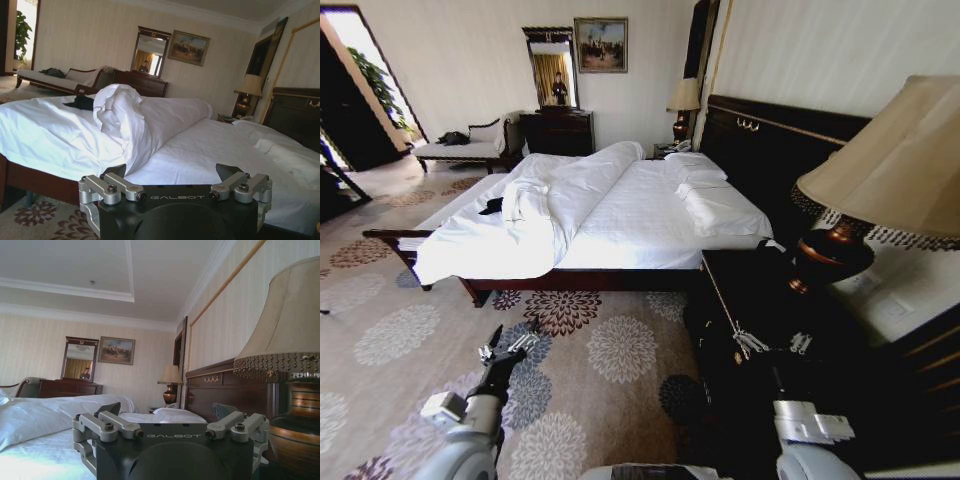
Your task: Fold the clothes on the bed.
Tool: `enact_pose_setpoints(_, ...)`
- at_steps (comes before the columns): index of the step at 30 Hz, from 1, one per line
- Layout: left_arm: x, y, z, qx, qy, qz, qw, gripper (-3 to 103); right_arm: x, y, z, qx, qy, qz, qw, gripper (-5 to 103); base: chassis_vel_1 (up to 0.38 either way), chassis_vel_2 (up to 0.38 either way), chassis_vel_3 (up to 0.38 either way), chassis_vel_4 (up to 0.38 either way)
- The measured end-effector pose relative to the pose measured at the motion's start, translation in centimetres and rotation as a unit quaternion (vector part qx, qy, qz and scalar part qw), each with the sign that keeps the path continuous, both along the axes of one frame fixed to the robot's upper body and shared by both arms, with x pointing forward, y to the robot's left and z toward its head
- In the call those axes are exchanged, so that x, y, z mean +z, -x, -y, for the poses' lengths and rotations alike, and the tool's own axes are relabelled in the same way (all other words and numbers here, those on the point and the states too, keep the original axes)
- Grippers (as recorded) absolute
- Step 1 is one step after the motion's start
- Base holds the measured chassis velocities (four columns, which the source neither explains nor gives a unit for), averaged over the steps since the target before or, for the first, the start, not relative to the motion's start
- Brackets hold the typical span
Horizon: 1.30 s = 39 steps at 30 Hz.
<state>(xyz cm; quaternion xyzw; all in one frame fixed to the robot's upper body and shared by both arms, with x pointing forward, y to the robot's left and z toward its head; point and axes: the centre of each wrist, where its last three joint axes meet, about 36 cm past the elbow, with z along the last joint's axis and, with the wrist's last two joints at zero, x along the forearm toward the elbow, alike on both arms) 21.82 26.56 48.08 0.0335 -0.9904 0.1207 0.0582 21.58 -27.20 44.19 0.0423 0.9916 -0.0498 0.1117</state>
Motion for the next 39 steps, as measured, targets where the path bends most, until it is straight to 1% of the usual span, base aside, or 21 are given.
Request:
enact_pose_setpoints(2, 0.0, 0.2, 0.0, -0.011, -0.015, 0.003, 0.9998, 100, -0.1, 0.0, -0.1, 0.003, 0.003, 0.001, 1.0, 100, 0.0, 0.0, 0.0, 0.0)
enact_pose_setpoints(3, 0.0, 0.3, 0.0, -0.023, -0.02, 0.015, 0.9994, 100, -0.2, 0.0, -0.3, 0.008, 0.004, 0.003, 1.0, 100, 0.0, 0.0, 0.0, 0.0)
enact_pose_setpoints(4, 0.0, 0.3, 0.0, -0.023, -0.02, 0.015, 0.9994, 100, -0.2, 0.0, -0.3, 0.008, 0.004, 0.003, 1.0, 100, 0.0, 0.0, 0.0, 0.0)
enact_pose_setpoints(6, 0.1, 0.3, 0.0, -0.046, -0.022, 0.041, 0.9978, 100, -0.3, 0.1, -0.5, 0.016, 0.004, 0.003, 1.0, 100, 0.0, 0.0, 0.0, 0.0)
enact_pose_setpoints(8, 0.3, 0.3, -0.1, -0.065, -0.014, 0.061, 0.9959, 100, -0.3, 0.2, -0.6, 0.029, 0.005, 0.004, 1.0, 100, 0.0, 0.0, 0.0, 0.0)
enact_pose_setpoints(10, 0.4, 0.3, -0.1, -0.069, -0.013, 0.064, 0.9955, 100, -0.3, 0.2, -0.6, 0.031, 0.005, 0.004, 0.999, 100, 0.0, 0.0, 0.0, 0.0)
enact_pose_setpoints(12, 0.5, 0.2, -0.3, -0.076, -0.014, 0.074, 0.9942, 100, -0.4, 0.3, -0.6, 0.037, 0.007, 0.003, 0.999, 100, 0.0, 0.0, 0.0, 0.0)
enact_pose_setpoints(21, 1.4, 0.3, -0.8, -0.075, -0.017, 0.096, 0.9924, 100, -0.6, 0.4, -0.9, 0.038, 0.006, 0.0, 0.999, 100, -0.03, 0.027, 0.029, -0.03)
enact_pose_setpoints(31, 1.5, 0.4, -1.2, -0.055, -0.022, 0.095, 0.9937, 100, -0.9, 0.3, -1.0, 0.039, 0.006, 0.002, 0.999, 100, -0.156, 0.163, 0.162, -0.164)
enact_pose_setpoints(39, 1.1, 0.4, -1.1, -0.048, -0.023, 0.09, 0.9945, 100, -1.3, 0.0, -0.9, 0.039, 0.006, 0.004, 0.999, 100, -0.215, 0.231, 0.219, -0.208)
